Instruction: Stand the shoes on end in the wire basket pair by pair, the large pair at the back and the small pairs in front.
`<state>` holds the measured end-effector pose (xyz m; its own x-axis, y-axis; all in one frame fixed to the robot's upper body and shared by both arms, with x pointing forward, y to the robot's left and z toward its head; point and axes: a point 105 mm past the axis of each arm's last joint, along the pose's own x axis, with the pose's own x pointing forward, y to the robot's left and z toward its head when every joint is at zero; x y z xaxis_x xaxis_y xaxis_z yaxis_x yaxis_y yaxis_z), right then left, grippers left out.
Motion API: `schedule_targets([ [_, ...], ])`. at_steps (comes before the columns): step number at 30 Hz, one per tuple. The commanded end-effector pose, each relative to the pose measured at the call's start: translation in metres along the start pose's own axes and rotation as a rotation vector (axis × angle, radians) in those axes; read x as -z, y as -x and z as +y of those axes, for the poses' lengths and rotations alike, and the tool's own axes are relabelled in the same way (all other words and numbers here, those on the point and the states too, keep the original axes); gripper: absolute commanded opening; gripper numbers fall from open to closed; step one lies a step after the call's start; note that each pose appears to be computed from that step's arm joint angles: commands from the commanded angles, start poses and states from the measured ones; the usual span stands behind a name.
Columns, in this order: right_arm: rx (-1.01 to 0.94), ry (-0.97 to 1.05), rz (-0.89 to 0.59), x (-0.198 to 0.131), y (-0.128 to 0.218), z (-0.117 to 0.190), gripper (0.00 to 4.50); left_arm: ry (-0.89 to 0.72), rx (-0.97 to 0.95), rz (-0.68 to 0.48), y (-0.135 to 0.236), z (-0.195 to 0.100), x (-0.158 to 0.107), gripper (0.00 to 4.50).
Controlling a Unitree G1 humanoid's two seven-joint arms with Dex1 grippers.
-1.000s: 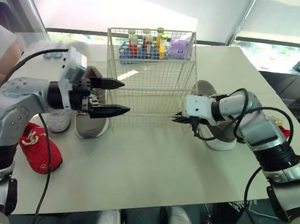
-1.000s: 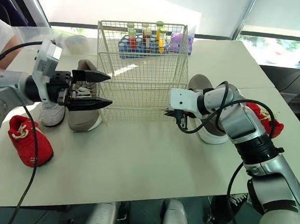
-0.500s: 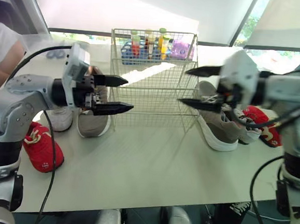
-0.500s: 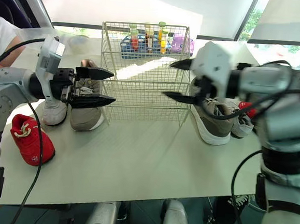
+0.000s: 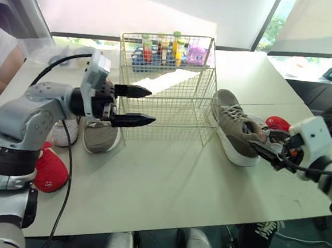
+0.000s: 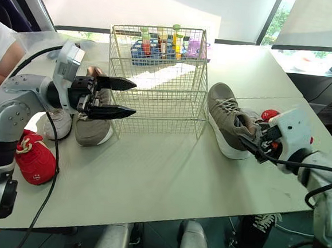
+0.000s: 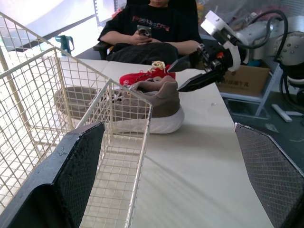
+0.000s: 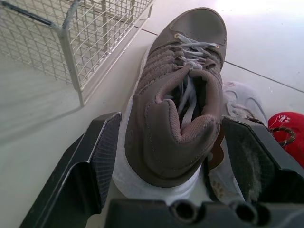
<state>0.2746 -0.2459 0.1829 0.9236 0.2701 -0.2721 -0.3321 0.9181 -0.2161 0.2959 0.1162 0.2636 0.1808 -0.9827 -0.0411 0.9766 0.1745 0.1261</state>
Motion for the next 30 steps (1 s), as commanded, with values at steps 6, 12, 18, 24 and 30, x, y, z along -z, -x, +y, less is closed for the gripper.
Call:
schedule_targets([
  [6,0.069,-0.052,-0.02,0.006,-0.018,-0.001,3.6,-0.069,0.017,-0.019,-0.003,-0.003,-0.016,4.5],
  [12,0.096,-0.099,0.037,0.023,-0.035,-0.001,3.6,-0.079,-0.002,-0.016,-0.002,-0.004,-0.017,4.5],
  [18,0.076,-0.145,0.066,0.03,-0.044,0.007,2.31,-0.084,-0.021,-0.015,0.001,-0.005,-0.018,4.5],
  [24,0.062,-0.167,0.064,0.03,-0.045,0.013,0.14,-0.086,-0.029,-0.011,0.001,-0.005,-0.018,4.5],
  [30,0.122,-0.162,-0.055,-0.01,-0.034,-0.005,0.14,-0.09,-0.031,-0.012,0.002,-0.002,-0.02,4.5],
])
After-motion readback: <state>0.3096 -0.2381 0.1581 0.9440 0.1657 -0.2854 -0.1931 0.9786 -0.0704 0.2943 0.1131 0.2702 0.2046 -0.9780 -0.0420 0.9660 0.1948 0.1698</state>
